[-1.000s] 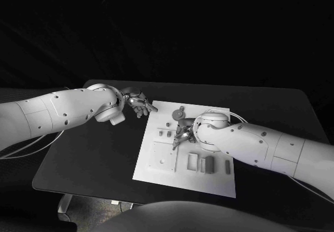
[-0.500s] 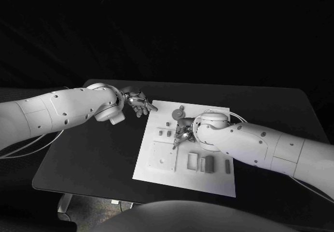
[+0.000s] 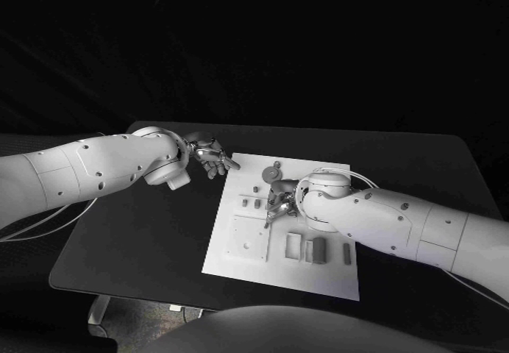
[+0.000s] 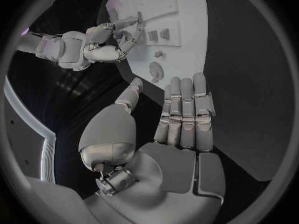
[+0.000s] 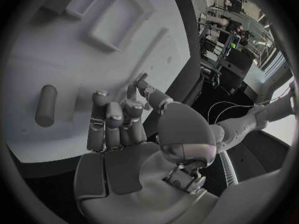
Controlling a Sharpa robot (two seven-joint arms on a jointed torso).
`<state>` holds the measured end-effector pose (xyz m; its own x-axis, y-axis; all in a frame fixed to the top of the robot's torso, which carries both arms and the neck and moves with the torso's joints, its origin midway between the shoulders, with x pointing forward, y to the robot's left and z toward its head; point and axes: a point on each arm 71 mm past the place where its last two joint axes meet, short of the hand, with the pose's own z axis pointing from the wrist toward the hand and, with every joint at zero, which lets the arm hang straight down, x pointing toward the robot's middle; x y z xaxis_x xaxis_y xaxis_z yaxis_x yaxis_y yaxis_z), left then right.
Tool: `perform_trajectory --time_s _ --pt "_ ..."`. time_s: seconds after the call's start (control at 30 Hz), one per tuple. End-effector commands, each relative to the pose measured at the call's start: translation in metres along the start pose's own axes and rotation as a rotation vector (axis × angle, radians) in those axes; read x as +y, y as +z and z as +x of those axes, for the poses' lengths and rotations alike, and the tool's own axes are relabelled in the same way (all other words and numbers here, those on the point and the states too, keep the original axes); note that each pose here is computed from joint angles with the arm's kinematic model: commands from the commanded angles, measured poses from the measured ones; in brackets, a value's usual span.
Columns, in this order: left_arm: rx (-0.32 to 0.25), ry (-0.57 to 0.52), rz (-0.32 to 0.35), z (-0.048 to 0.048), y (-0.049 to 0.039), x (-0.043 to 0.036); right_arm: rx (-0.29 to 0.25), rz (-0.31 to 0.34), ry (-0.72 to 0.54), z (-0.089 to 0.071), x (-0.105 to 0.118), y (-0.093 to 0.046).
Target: Assemble the parts on the task board
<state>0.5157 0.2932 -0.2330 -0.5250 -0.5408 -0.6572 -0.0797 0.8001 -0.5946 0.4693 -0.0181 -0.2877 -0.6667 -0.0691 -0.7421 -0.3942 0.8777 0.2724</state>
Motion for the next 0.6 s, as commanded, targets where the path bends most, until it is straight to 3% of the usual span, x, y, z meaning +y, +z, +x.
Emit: perform_trajectory --time_s 0.03,0.6 --pt "0.006 0.001 0.006 0.0003 0.0002 -0.0018 -0.039 -0.004 -0.027 0.001 -0.004 0.0" --pt "-0.001 -0.003 0.004 -0.0015 -0.0019 0.001 -0.124 -0.067 0.02 -0.002 -0.01 -0.014"
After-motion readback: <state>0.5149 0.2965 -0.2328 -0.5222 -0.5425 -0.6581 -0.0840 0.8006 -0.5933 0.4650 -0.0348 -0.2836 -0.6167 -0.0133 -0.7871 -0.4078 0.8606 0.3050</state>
